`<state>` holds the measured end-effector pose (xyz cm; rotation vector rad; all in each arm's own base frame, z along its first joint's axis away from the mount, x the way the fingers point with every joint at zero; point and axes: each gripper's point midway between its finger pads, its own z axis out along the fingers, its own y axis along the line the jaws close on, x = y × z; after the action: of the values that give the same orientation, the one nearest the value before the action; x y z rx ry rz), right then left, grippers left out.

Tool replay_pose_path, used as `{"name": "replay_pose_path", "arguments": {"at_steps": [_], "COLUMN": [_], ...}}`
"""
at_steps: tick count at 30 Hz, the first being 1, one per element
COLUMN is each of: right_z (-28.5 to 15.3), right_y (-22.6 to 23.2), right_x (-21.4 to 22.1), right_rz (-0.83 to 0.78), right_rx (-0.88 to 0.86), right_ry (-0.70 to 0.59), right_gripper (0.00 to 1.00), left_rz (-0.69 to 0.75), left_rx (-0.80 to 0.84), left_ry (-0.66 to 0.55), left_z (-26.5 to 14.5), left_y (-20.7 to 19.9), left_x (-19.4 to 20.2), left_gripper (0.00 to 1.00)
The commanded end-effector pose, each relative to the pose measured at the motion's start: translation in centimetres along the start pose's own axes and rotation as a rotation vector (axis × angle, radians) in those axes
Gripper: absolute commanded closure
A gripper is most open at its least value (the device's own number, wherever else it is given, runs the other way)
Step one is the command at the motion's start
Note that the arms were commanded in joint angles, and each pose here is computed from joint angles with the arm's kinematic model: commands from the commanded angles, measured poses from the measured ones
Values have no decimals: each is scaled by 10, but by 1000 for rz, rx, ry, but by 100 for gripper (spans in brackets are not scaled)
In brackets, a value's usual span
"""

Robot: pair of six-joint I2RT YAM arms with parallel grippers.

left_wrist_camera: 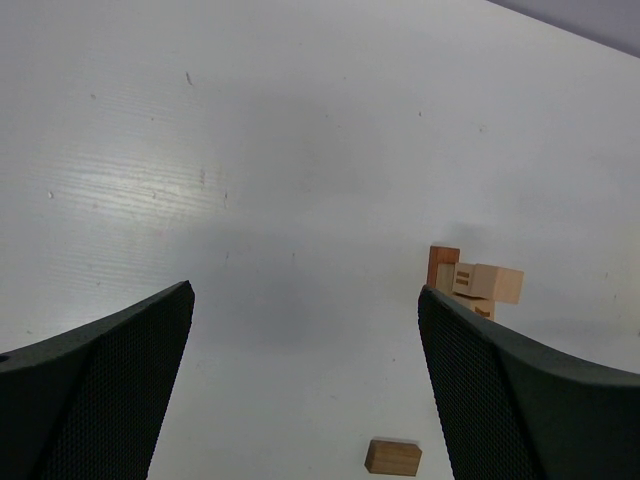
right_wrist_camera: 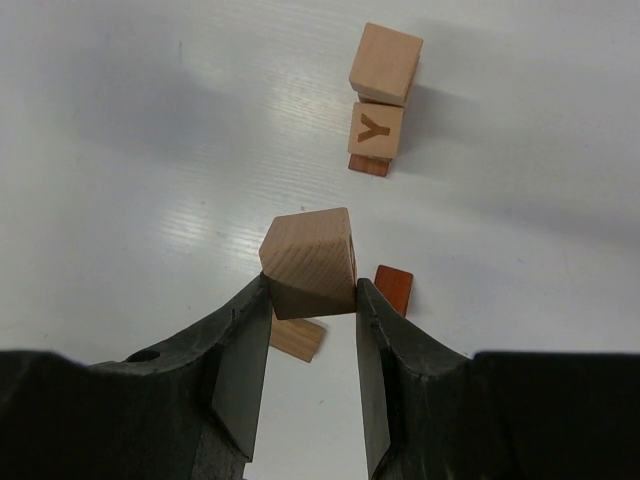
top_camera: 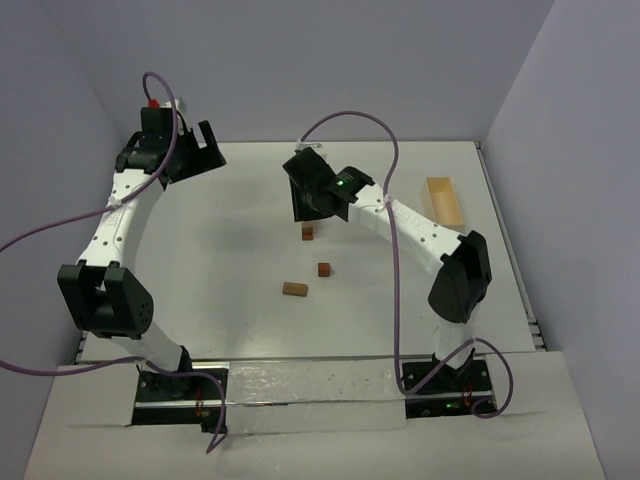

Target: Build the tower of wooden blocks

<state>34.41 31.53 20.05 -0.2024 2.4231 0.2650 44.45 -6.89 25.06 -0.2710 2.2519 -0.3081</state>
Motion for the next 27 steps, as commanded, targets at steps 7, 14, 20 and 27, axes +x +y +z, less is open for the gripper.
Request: {"name": "replay_pose_path", "arguments": {"at_steps": [7,14,20,27], "right_z": [35,52,62,65], "right_y": [-15,-20,-19,-15], "right_x": [5,6,5,1], "right_rz": [39,52,63,73], "right_rx": [86,95,104,91], "right_ry": [77,103,114,118], "right_gripper": [100,100,100,100], "left_rz": [-15,-19,-22,-27], "left_rx": [15,15,14,16], "left_ry": [-50,-41,-31,-24], "left_z": [-5,-1,2,5], "left_y": [-3,-1,0,0], "left_x": [-21,-20,-18,-17], "left_gripper": [1,1,1,1]}}
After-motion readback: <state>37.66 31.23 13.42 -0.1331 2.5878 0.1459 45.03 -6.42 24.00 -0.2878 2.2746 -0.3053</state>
